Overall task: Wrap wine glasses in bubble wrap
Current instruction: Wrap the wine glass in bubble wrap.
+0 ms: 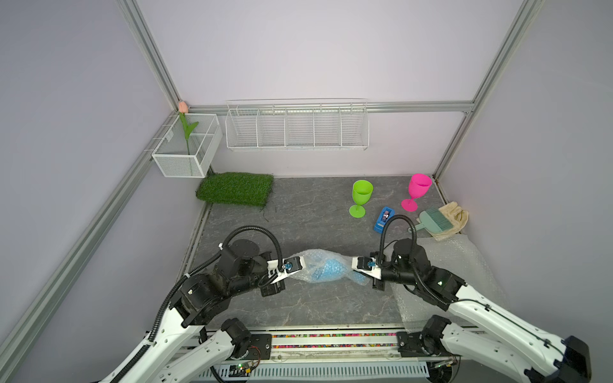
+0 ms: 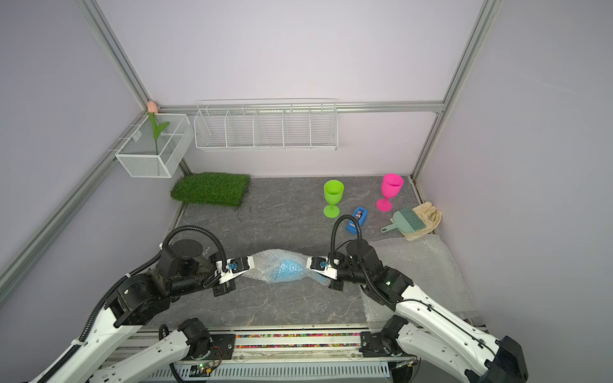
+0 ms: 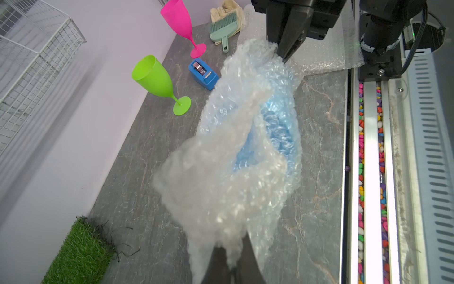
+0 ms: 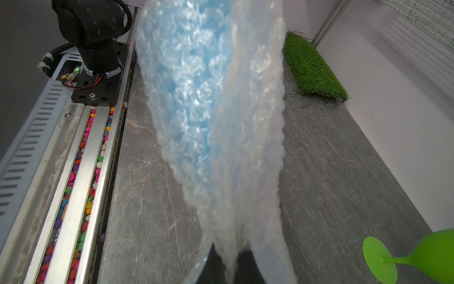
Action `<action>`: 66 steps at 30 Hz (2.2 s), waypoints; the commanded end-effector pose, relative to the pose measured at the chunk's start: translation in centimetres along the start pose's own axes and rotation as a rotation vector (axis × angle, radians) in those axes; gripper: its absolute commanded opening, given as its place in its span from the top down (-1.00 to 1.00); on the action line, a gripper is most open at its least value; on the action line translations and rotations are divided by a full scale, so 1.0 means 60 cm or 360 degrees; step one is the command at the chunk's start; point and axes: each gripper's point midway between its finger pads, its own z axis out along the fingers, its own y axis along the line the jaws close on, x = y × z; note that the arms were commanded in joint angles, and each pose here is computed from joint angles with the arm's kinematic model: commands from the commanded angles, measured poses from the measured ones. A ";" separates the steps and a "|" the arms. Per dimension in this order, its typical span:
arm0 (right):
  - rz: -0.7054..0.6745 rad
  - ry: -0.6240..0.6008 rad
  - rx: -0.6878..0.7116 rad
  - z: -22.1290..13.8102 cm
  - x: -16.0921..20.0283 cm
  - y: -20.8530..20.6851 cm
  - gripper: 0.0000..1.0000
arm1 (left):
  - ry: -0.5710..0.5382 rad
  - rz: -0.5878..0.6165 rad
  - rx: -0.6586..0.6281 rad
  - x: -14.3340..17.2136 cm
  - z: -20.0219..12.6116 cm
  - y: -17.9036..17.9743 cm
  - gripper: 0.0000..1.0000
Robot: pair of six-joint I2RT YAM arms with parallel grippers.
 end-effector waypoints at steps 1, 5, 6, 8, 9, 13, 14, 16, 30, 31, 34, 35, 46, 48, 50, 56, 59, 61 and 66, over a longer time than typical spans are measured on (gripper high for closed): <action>0.0055 -0.0090 -0.0036 0.029 0.002 0.002 0.86 | -0.0041 0.0048 0.0014 -0.022 -0.022 0.002 1.00; 0.0111 -0.0190 -0.0095 0.079 0.006 0.008 0.86 | 0.0028 0.0048 0.0079 -0.025 -0.012 0.006 1.00; 0.0111 -0.0215 -0.0098 0.092 0.006 0.009 0.86 | 0.0055 0.0045 0.0101 -0.024 -0.007 0.006 1.00; 0.0122 -0.0233 -0.0131 0.124 0.012 0.014 0.86 | 0.0115 0.0031 0.0149 -0.020 0.004 0.007 1.00; 0.0119 -0.0243 -0.0146 0.137 0.014 0.018 0.86 | 0.0130 0.0027 0.0168 -0.021 0.007 0.007 1.00; 0.0131 -0.0325 -0.0157 0.179 0.028 0.025 0.86 | 0.0145 0.0033 0.0224 -0.030 0.019 0.011 1.00; 0.0139 -0.0338 -0.0157 0.187 0.034 0.026 0.86 | 0.0140 0.0037 0.0231 -0.034 0.022 0.012 1.00; 0.0153 -0.0362 -0.0179 0.200 0.045 0.032 0.86 | 0.0134 0.0040 0.0250 -0.040 0.027 0.014 1.00; 0.0223 -0.0357 -0.0175 0.202 0.118 0.046 0.86 | 0.0561 -0.0123 0.0505 0.038 0.132 0.000 1.00; 0.0228 -0.0358 -0.0180 0.202 0.117 0.046 0.86 | 0.0580 -0.0143 0.0533 0.046 0.143 -0.006 1.00; 0.0235 -0.0345 -0.0181 0.203 0.122 0.047 0.86 | 0.0614 -0.0187 0.0631 0.062 0.165 -0.024 1.00; 0.0236 -0.0342 -0.0177 0.202 0.123 0.047 0.86 | 0.0633 -0.0199 0.0659 0.069 0.171 -0.030 1.00; 0.0252 -0.0324 -0.0173 0.205 0.127 0.044 0.86 | 0.0916 -0.0288 0.0914 0.164 0.251 -0.092 1.00; 0.0251 -0.0323 -0.0173 0.204 0.127 0.044 0.86 | 0.0945 -0.0290 0.0931 0.175 0.264 -0.099 1.00; 0.0253 -0.0316 -0.0173 0.204 0.128 0.044 0.86 | 0.0959 -0.0290 0.0930 0.180 0.276 -0.101 1.00; 0.0265 -0.0292 -0.0162 0.206 0.136 0.041 0.86 | 0.0938 -0.0269 0.0867 0.162 0.279 -0.083 0.90; 0.0270 -0.0281 -0.0150 0.205 0.140 0.039 0.86 | 0.0914 -0.0236 0.0765 0.134 0.255 -0.055 0.74; 0.0274 -0.0274 -0.0144 0.205 0.143 0.038 0.86 | 0.0886 -0.0217 0.0690 0.112 0.234 -0.035 0.60; 0.0283 -0.0264 -0.0138 0.204 0.148 0.036 0.86 | 0.0844 -0.0234 0.0462 0.069 0.177 0.010 0.35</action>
